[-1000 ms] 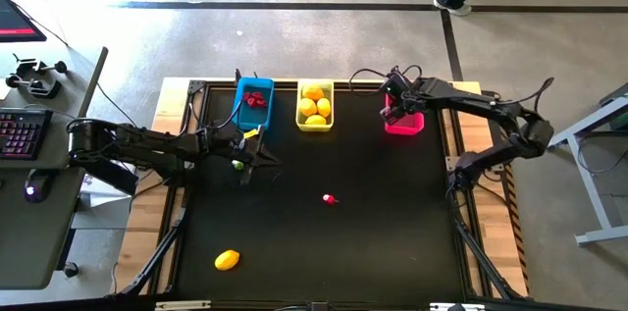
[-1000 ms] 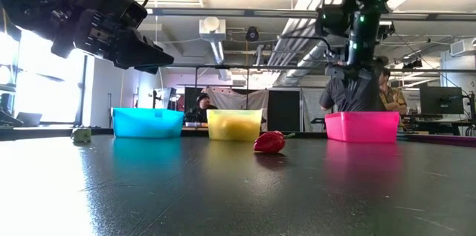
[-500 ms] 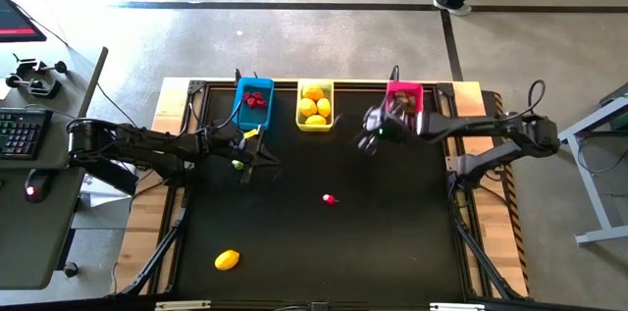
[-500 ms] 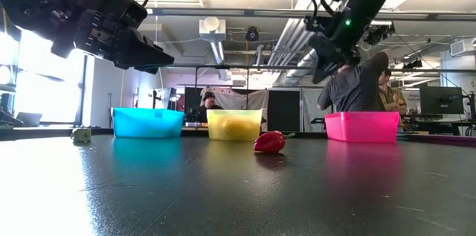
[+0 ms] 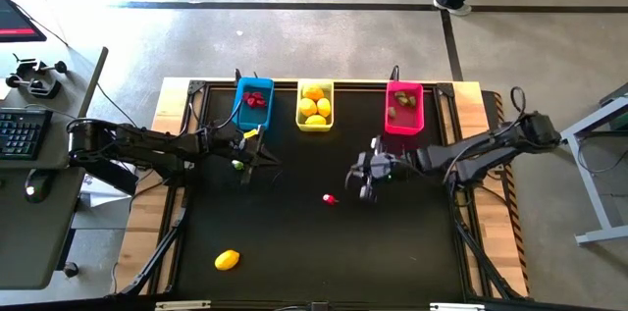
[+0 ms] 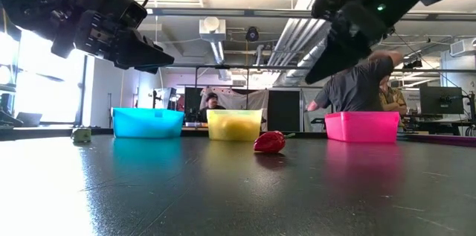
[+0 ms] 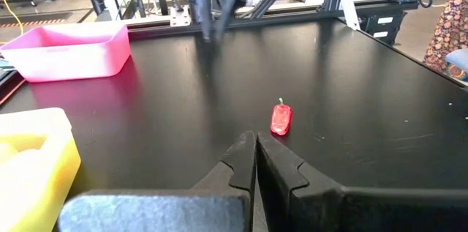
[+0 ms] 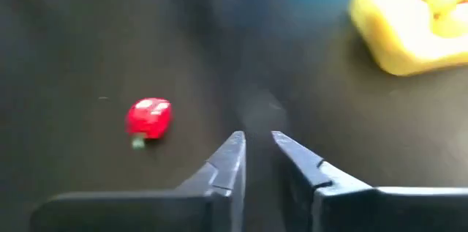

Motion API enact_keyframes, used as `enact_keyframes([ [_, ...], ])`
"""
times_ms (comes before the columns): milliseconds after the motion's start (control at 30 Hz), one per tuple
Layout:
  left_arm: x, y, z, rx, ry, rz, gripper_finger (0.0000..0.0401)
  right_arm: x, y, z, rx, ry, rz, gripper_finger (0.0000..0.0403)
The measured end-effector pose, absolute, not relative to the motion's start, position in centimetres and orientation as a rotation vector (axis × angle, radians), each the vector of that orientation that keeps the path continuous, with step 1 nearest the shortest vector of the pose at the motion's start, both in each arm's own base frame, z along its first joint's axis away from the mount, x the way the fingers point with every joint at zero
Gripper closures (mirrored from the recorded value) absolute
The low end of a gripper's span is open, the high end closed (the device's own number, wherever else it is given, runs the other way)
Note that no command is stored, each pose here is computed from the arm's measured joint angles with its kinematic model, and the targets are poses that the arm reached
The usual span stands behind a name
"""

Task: Sort produce into baskets
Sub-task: Put the red bell pepper into the blue bin

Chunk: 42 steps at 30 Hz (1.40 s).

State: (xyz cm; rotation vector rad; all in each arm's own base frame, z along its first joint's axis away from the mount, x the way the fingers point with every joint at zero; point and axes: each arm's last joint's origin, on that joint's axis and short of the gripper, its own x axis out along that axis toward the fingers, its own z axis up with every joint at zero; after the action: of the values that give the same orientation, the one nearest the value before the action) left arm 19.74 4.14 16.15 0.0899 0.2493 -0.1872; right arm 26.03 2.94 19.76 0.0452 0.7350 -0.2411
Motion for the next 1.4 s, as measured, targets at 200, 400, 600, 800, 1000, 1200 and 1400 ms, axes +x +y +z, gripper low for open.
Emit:
enact_keyframes([
  [200, 19.7, 4.2, 16.2, 0.089, 0.250, -0.184, 0.0401, 26.6, 5.4, 18.8, 0.020, 0.705, -0.152, 0.0273],
  [400, 19.8, 4.3, 16.1, 0.096, 0.257, -0.131, 0.0401, 28.2, 6.5, 16.6, -0.035, 0.695, -0.108, 0.0201],
  [600, 19.7, 4.3, 16.1, 0.094, 0.264, -0.128, 0.0401, 29.5, 6.8, 14.8, 0.023, 0.737, -0.100, 0.0179],
  [800, 19.7, 4.3, 16.1, 0.094, 0.264, -0.128, 0.0401, 30.1, 7.3, 13.2, 0.104, 0.759, -0.124, 0.0183],
  [1000, 19.7, 4.3, 16.1, 0.094, 0.264, -0.128, 0.0401, 30.3, 7.3, 11.9, 0.125, 0.792, -0.145, 0.0225],
  [1200, 19.7, 4.3, 16.1, 0.094, 0.264, -0.128, 0.0401, 30.6, 7.4, 11.8, 0.112, 0.769, -0.131, 0.0298],
  [1400, 19.7, 4.3, 16.1, 0.094, 0.264, -0.128, 0.0401, 30.7, 7.5, 11.9, 0.062, 0.757, -0.103, 0.0393],
])
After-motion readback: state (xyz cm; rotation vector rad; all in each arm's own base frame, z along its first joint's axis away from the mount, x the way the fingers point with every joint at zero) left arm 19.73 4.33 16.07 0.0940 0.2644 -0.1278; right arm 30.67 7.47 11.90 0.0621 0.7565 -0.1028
